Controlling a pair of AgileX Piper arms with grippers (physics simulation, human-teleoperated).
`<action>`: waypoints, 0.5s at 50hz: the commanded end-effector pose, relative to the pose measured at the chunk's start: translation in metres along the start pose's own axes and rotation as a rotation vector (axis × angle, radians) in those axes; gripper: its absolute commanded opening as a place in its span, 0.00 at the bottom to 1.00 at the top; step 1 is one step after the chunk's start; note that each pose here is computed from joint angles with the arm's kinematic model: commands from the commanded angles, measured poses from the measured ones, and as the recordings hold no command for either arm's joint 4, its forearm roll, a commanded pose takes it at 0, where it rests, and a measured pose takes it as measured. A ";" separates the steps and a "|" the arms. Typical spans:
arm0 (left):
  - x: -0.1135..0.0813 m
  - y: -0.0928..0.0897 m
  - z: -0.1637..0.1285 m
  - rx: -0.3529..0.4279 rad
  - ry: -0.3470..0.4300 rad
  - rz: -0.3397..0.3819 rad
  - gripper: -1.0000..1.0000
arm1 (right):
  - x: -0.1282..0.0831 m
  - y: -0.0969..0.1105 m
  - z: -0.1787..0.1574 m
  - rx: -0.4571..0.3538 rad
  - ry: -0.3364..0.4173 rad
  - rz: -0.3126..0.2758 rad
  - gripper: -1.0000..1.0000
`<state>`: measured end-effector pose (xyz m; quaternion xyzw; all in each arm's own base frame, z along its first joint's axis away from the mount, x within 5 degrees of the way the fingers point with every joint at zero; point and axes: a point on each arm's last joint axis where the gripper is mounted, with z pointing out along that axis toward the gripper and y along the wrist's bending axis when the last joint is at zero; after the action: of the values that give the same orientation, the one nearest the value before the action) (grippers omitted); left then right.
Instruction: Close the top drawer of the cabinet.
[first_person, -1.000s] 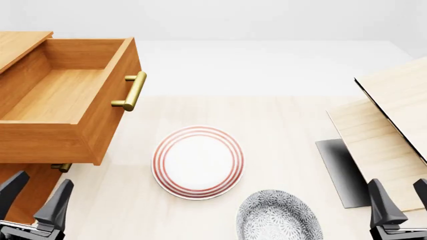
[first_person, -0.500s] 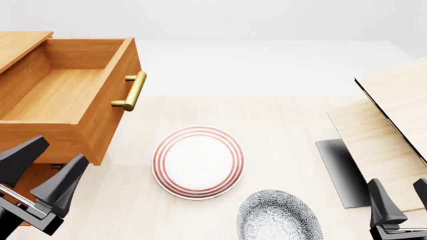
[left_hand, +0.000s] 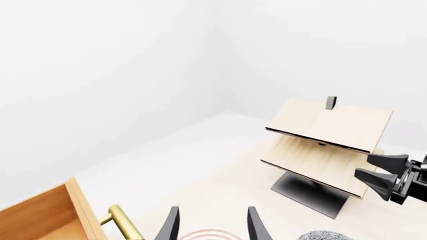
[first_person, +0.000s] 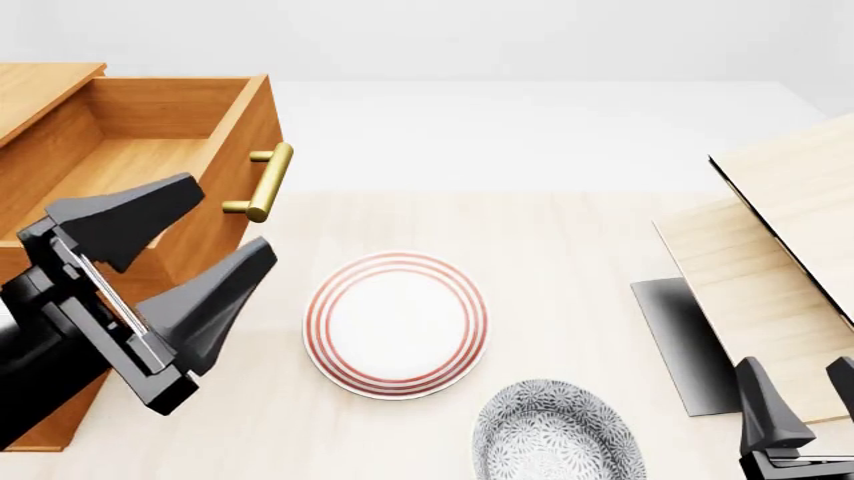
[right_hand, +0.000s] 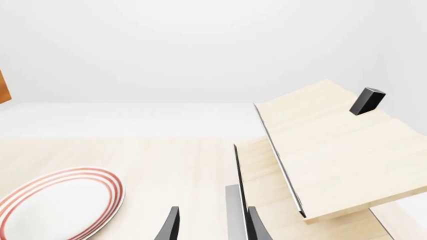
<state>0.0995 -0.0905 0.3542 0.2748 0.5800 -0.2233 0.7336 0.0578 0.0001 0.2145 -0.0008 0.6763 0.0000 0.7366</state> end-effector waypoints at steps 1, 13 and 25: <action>-0.021 -0.020 0.036 0.125 -0.060 0.034 1.00 | 0.000 0.000 0.000 0.000 0.000 0.000 1.00; -0.040 -0.037 0.081 0.186 -0.079 0.092 1.00 | 0.000 0.000 0.000 0.000 0.000 0.000 1.00; -0.046 -0.038 0.123 0.170 -0.039 0.100 1.00 | 0.000 0.000 0.000 0.000 0.000 0.000 1.00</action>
<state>0.1324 -0.1720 0.4076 0.3502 0.5241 -0.2484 0.7355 0.0579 0.0001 0.2146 -0.0009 0.6763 0.0000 0.7366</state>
